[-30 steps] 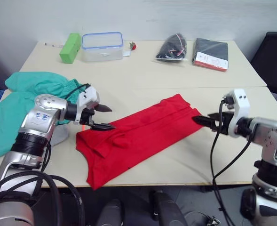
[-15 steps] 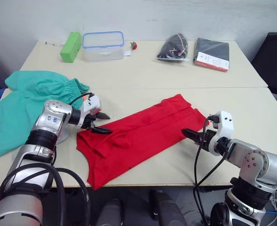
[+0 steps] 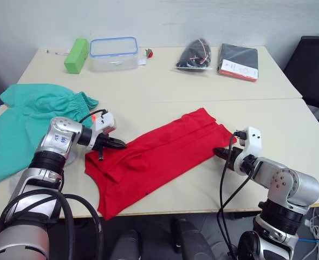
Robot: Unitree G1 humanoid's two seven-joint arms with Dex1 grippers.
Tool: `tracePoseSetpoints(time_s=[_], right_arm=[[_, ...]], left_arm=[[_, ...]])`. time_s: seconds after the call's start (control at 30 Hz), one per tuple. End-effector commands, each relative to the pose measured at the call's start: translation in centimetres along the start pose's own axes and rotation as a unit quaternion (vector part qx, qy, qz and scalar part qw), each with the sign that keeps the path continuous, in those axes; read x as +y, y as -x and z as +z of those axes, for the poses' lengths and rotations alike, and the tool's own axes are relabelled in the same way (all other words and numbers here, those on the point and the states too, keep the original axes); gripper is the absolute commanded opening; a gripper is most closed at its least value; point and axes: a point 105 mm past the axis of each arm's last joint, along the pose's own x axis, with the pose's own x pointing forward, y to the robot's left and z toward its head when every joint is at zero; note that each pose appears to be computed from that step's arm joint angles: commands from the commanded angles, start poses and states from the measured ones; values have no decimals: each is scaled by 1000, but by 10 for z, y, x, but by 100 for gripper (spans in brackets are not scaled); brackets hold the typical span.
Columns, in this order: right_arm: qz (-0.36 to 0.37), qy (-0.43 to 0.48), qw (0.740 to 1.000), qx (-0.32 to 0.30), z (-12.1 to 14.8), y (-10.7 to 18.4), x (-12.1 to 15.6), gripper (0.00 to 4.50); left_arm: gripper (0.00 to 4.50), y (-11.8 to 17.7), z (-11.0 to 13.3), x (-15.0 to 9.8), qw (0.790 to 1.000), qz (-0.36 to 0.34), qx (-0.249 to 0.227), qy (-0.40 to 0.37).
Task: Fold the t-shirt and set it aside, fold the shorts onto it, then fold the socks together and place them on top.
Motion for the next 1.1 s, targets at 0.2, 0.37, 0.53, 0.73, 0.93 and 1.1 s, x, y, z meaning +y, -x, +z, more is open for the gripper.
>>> tracePoseSetpoints(time_s=[0.2, 0.37, 0.53, 0.73, 0.93, 1.1], right_arm=[[40, 33, 998, 20, 12, -25, 14, 6], [53, 88, 995, 13, 39, -50, 18, 6], [66, 145, 987, -7, 69, -81, 33, 6], [84, 207, 974, -27, 91, -116, 71, 6], [88, 240, 966, -32, 89, -130, 87, 6], [78, 281, 956, -33, 88, -132, 83, 6]], left_arm=[[0, 1, -10, -21, 1000, -10, -7, 12], [0, -5, -16, -45, 999, 7, -11, 31], [0, -18, -22, -83, 999, 0, -4, 41], [0, -37, -16, -111, 996, 30, -28, 78], [0, -55, -5, -128, 991, 45, -53, 117], [0, -58, -5, -129, 985, 69, -61, 148]])
